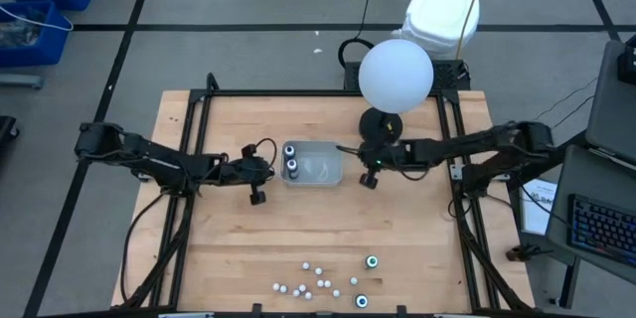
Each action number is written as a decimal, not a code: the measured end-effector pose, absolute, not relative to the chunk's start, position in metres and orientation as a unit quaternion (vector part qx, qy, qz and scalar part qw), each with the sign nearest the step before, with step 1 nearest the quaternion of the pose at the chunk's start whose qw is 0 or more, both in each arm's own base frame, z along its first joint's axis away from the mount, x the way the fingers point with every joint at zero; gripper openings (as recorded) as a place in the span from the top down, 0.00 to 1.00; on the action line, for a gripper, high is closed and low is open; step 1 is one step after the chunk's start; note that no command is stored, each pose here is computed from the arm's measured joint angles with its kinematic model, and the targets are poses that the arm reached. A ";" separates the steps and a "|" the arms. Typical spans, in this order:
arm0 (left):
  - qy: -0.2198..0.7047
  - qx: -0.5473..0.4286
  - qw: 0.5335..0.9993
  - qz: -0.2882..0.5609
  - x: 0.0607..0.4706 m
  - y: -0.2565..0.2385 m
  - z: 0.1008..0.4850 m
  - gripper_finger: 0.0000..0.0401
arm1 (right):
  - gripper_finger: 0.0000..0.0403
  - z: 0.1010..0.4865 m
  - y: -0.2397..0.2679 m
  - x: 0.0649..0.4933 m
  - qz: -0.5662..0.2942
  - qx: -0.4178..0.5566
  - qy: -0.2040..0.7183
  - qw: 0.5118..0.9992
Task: Pick & Place food coloring
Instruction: Put the large green food coloring bottle into the gray bin
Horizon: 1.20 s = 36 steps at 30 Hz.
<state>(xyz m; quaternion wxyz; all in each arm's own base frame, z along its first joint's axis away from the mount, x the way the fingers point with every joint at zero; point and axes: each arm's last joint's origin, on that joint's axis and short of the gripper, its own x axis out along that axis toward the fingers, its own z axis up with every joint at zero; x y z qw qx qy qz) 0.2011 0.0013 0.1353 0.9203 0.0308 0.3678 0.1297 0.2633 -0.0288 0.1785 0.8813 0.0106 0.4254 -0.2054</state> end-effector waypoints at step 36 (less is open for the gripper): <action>0.362 0.026 0.925 0.116 0.192 -0.006 0.146 0.98 | 0.62 0.212 0.147 0.156 0.105 -0.066 0.150 0.981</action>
